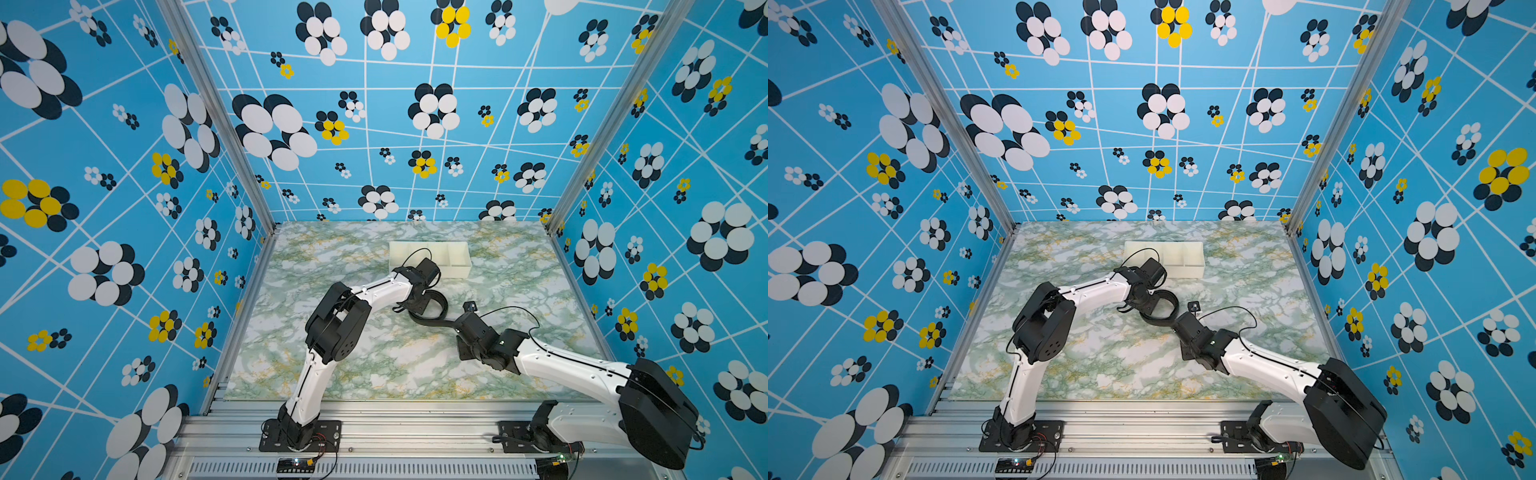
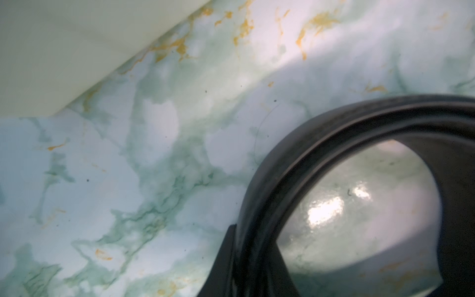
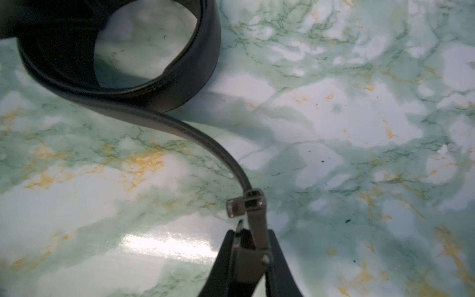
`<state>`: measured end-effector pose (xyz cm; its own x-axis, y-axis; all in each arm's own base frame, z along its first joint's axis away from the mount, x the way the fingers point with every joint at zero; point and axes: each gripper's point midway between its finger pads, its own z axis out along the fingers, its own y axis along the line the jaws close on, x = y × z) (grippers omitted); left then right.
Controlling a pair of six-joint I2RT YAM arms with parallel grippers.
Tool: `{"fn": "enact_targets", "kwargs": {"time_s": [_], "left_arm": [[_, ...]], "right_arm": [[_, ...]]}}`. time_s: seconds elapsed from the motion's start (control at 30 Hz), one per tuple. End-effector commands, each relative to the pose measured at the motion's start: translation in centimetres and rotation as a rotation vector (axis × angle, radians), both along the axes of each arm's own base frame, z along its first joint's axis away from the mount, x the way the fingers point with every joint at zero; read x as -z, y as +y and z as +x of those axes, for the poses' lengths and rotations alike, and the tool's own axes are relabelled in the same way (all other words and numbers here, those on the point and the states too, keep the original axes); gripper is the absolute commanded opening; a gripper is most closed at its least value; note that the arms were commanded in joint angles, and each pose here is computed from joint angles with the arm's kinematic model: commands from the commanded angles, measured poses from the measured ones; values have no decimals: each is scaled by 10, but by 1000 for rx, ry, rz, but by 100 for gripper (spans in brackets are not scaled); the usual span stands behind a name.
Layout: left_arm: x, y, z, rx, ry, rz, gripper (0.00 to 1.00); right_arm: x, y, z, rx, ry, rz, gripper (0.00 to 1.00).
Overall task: Place the belts into the storage roll
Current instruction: Roll the belt at the center of the board.
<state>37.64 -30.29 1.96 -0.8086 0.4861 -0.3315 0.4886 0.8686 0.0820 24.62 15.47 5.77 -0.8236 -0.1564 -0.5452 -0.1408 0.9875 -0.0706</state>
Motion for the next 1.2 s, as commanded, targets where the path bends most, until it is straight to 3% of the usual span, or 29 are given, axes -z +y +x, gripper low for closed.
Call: {"fn": "enact_targets", "kwargs": {"time_s": [0.0,0.2,0.33,0.53,0.73,0.93,1.17], "left_arm": [[53,61,-68,58,234,294,0],[56,57,-85,81,256,307,0],[52,59,-91,80,259,302,0],[52,65,-93,76,271,287,0],[55,59,-94,79,291,259,0],[54,56,-101,81,322,219,0],[59,61,-97,76,346,219,0]], "right_arm": [[-6,-15,24,58,-42,-91,0],[5,-9,55,95,-19,-192,8],[11,-12,74,163,-37,-164,15],[-2,-6,87,159,-148,-45,44],[-9,-8,91,171,-183,-15,47],[3,-32,102,286,-160,74,49],[13,-33,114,226,-95,-10,57]]}}
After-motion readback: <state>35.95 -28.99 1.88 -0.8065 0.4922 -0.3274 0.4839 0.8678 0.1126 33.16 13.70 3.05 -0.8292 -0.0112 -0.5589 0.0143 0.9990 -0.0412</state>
